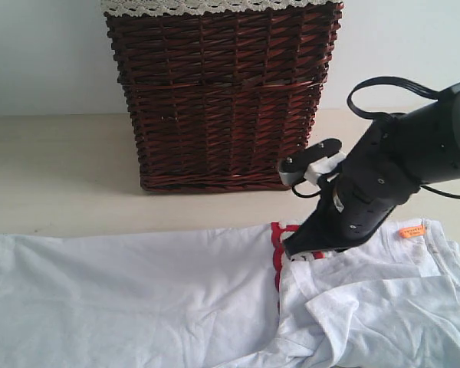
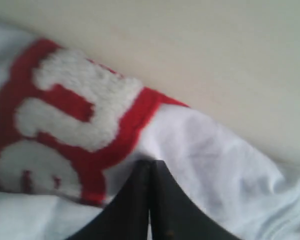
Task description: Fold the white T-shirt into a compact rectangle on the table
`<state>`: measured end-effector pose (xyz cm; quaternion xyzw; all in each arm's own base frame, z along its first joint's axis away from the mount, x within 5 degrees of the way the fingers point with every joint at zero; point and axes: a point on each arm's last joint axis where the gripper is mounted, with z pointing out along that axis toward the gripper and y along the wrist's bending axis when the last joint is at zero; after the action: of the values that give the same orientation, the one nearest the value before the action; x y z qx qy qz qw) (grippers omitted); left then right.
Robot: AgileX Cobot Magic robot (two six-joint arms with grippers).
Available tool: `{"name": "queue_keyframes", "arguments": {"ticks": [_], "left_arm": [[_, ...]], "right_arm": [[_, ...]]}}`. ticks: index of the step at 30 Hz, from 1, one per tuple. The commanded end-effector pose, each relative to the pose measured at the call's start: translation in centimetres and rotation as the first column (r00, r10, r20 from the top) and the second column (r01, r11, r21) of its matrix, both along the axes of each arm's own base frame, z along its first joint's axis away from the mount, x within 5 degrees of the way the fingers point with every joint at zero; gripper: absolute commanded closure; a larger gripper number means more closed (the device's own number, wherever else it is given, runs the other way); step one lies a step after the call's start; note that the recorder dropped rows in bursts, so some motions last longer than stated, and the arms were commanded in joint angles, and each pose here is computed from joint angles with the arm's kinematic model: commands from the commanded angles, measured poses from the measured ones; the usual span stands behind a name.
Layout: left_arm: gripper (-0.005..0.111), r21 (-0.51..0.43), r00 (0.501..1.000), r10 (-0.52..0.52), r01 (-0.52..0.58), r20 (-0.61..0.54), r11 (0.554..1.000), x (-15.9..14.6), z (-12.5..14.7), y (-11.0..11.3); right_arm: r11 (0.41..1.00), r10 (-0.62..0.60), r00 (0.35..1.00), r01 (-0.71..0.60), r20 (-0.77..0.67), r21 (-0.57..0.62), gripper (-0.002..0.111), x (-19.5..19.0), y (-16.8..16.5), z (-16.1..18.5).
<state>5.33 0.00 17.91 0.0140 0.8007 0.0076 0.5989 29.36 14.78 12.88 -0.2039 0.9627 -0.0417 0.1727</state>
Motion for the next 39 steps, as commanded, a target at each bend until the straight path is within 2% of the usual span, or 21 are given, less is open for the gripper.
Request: {"name": "queue_keyframes", "arguments": {"ticks": [1,5,13,15,21,27,31,36,39], "left_arm": [[0.107,0.005,1.000,0.004,-0.004,0.016,1.000,0.0,0.2,0.0],[0.107,0.005,1.000,0.004,-0.004,0.016,1.000,0.0,0.2,0.0],[0.107,0.005,1.000,0.004,-0.004,0.016,1.000,0.0,0.2,0.0],[0.107,0.005,1.000,0.004,-0.004,0.016,1.000,0.0,0.2,0.0],[0.107,0.005,1.000,0.004,-0.004,0.016,1.000,0.0,0.2,0.0],[0.107,0.005,1.000,0.004,-0.004,0.016,1.000,0.0,0.2,0.0],[0.107,0.005,1.000,0.004,-0.004,0.016,1.000,0.0,0.2,0.0],[0.107,0.005,1.000,0.004,-0.004,0.016,1.000,0.0,0.2,0.0],[0.107,0.005,1.000,0.004,-0.004,0.016,1.000,0.0,0.2,0.0]], "right_arm": [[0.998,-0.055,0.997,0.053,-0.058,-0.025,0.108,0.3,-1.1,-1.9],[0.999,-0.048,0.997,0.047,-0.053,-0.016,0.108,0.4,-1.0,-1.9],[1.000,0.001,0.998,-0.001,0.066,0.002,0.108,0.5,-1.4,2.3],[0.999,-0.036,0.996,0.036,0.080,0.006,0.108,0.8,-2.3,2.7],[0.978,-0.208,0.978,0.208,-0.005,-0.003,0.108,1.6,-6.3,0.2],[0.975,-0.223,0.973,0.222,-0.057,-0.019,0.108,1.1,-7.5,-2.3],[0.977,-0.212,0.977,0.212,-0.032,-0.007,0.108,1.2,-7.5,-1.7],[0.978,-0.208,0.977,0.207,0.049,0.039,0.108,1.6,-7.3,0.8],[0.980,-0.197,0.977,0.196,0.081,0.020,0.108,1.8,-7.8,1.4]]}}
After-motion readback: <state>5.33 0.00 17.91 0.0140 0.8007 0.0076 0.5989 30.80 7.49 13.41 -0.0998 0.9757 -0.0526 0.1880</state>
